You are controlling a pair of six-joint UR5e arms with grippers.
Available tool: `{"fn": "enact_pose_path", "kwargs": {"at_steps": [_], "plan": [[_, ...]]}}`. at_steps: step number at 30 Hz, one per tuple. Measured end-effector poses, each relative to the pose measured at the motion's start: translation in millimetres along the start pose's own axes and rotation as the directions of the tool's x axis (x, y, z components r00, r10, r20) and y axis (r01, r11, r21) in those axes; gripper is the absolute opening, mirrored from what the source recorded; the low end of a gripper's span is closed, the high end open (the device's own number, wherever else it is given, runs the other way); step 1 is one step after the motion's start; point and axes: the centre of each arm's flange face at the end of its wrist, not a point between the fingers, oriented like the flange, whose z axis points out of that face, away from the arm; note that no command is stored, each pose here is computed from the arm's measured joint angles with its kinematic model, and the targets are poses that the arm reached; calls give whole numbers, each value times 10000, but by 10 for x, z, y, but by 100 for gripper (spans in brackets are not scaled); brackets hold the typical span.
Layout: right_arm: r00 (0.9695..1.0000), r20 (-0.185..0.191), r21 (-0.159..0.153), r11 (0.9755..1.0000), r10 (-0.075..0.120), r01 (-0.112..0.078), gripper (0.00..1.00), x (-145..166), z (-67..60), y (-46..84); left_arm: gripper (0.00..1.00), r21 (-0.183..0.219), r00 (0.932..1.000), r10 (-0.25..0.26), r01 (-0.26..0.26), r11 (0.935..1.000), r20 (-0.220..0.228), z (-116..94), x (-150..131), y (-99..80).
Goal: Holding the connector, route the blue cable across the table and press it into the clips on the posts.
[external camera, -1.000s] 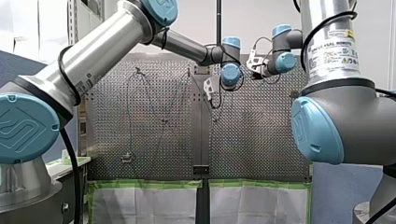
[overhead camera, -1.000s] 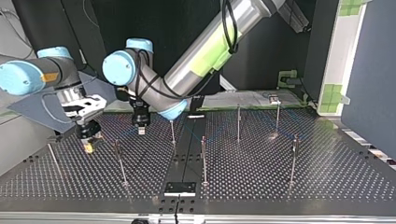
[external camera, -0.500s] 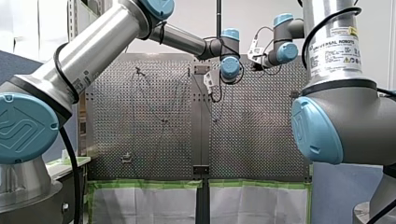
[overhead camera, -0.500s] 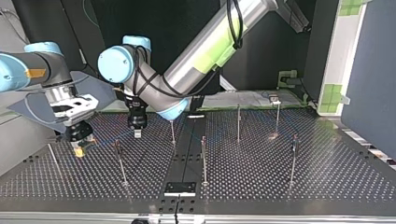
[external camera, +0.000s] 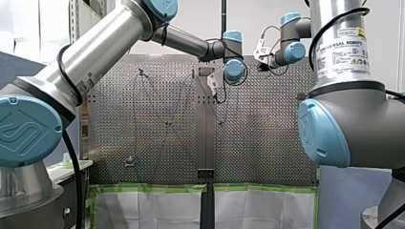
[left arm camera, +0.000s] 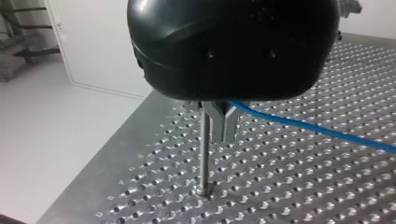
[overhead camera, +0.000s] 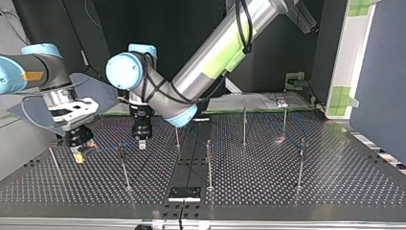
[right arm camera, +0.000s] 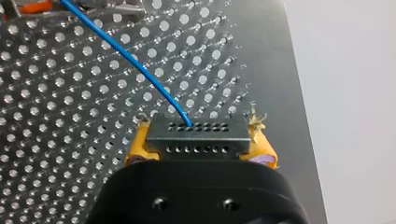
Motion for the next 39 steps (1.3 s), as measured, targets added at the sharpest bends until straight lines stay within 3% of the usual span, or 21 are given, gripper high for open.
{"fn": "enact_pose_path", "kwargs": {"at_steps": [6, 14, 22, 23, 24, 25, 26, 27, 29, 30, 32, 39], "plan": [[10000, -12, -50, 10000, 33, -33, 0, 3, 18, 72, 0, 312, 9997, -130, 124, 9994, 214, 156, -6, 65], [9999, -65, -73, 9999, 97, -97, 0, 31, 61, 152, 0, 383, 10000, 8, -12, 9993, 95, 452, 67, 357], [9999, -109, -72, 9999, 124, -125, 0, 60, 85, 237, 0, 448, 10000, 72, -71, 9990, -25, 491, 66, 412], [9999, -113, -82, 9999, 123, -124, 0, 63, 85, 249, 10, 457, 10000, 84, -81, 9989, -51, 483, 69, 407], [9999, -118, -104, 9999, 123, -125, 0, 65, 85, 267, 10, 469, 9999, 92, -88, 9989, -78, 473, 73, 399], [9998, -126, -126, 9998, 122, -124, 0, 68, 84, 284, 18, 486, 9999, 103, -98, 9988, -116, 458, 78, 386], [9998, -128, -146, 9998, 123, -125, 0, 70, 84, 299, 36, 501, 9998, 108, -100, 9987, -148, 445, 84, 375], [9998, -129, -149, 9998, 122, -124, 0, 71, 84, 307, 36, 518, 9998, 108, -98, 9986, -183, 431, 90, 362], [9999, -115, -130, 9998, 120, -122, 0, 68, 84, 313, 68, 568, 9996, 103, -89, 9983, -253, 399, 100, 333], [9999, -104, -113, 9999, 119, -120, 0, 65, 84, 313, 68, 596, 9995, 104, -87, 9982, -283, 385, 106, 319], [9999, -84, -94, 9999, 120, -121, 0, 58, 86, 314, 100, 679, 9994, 104, -80, 9977, -343, 358, 121, 288], [9999, -72, -81, 9999, 124, -124, 0, 44, 93, 323, 100, 849, 9984, 93, -46, 9964, -558, 307, 144, 245]]}}
